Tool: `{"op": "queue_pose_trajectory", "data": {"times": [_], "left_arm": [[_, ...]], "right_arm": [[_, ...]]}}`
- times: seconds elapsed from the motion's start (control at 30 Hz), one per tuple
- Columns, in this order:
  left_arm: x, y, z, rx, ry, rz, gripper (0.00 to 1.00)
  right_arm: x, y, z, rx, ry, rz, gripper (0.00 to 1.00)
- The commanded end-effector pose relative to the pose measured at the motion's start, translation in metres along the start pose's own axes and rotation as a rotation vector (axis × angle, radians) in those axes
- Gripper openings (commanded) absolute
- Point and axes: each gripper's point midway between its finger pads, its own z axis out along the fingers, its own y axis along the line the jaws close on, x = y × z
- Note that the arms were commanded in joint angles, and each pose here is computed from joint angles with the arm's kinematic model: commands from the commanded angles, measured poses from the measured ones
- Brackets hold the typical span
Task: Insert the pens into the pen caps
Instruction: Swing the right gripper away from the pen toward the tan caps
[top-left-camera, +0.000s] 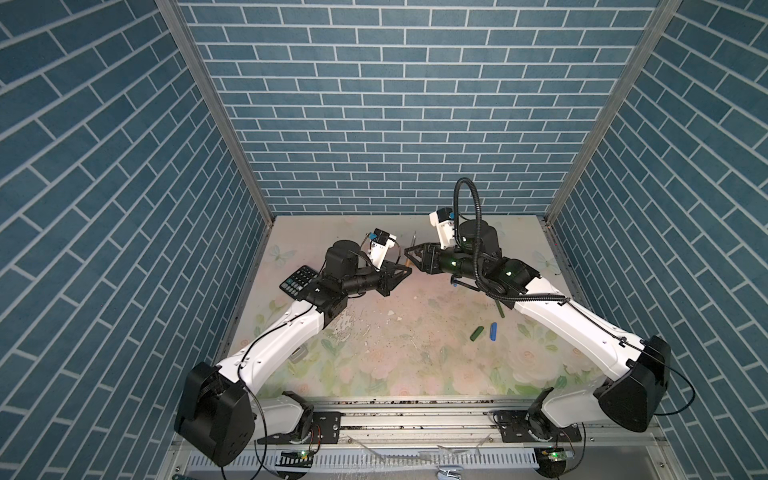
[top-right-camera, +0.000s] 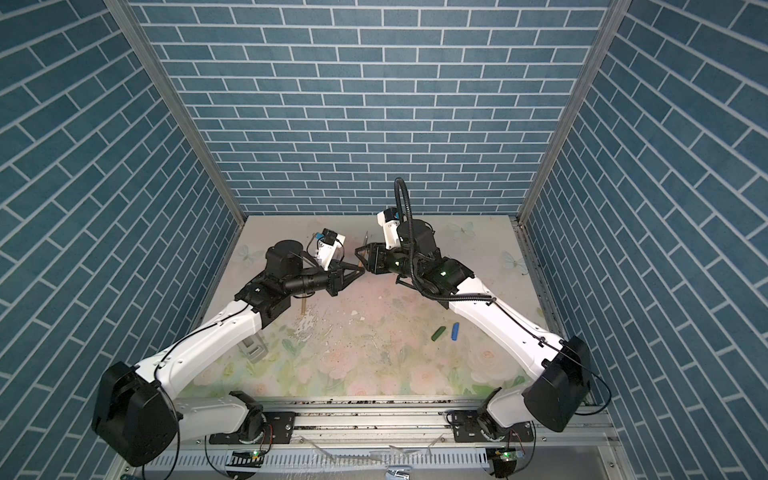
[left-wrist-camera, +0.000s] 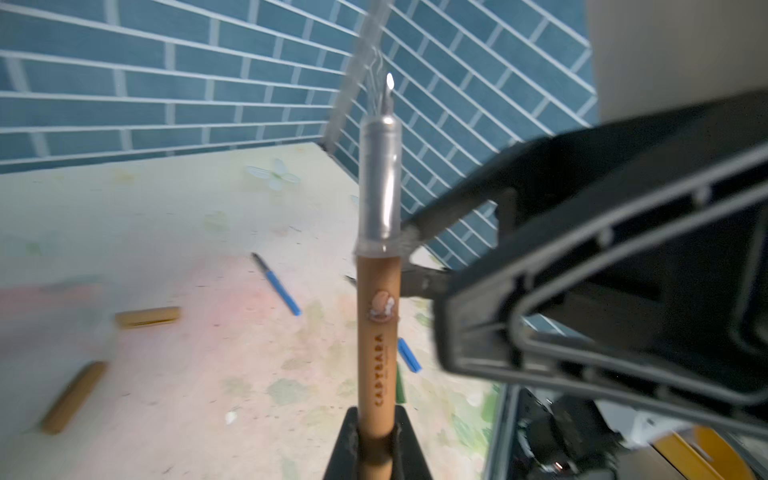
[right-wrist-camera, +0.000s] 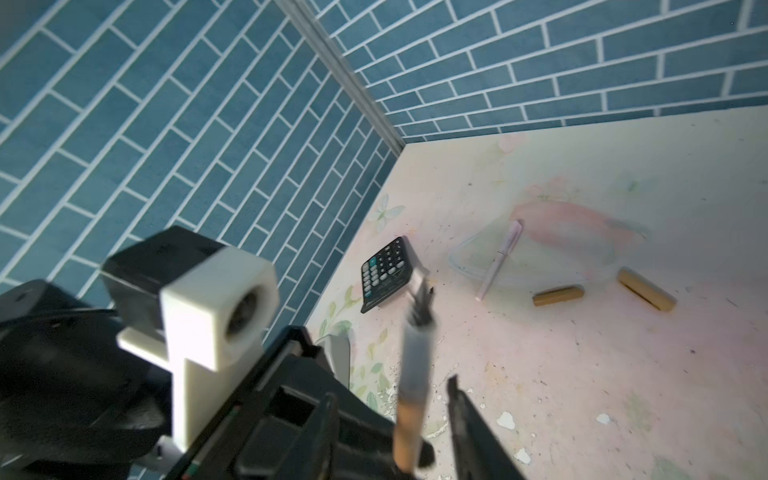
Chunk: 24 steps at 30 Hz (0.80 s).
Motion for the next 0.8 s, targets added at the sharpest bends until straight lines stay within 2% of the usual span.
{"op": "queue_pose_trajectory", "data": {"times": [0.0, 0.1, 0.23, 0.5, 0.77], "left_arm": [[-0.014, 0.061, -0.033, -0.367, -0.083, -0.039, 0.00], [-0.019, 0.093, -0.061, -0.541, -0.143, -0.099, 0.00], [-0.027, 0.110, -0.087, -0.653, -0.203, -0.118, 0.00], [-0.035, 0.111, -0.101, -0.670, -0.239, -0.109, 0.00], [-0.038, 0.104, -0.105, -0.647, -0.260, -0.098, 0.00]], "right_arm": [[-0.008, -0.052, 0.000, 0.277, -0.047, 0.071, 0.52], [0.007, -0.087, 0.019, 0.436, 0.026, 0.088, 0.57], [0.026, -0.108, 0.059, 0.499, 0.126, 0.108, 0.61], [0.062, -0.146, 0.131, 0.587, 0.285, 0.108, 0.66], [0.080, -0.167, 0.182, 0.581, 0.313, 0.118, 0.68]]}}
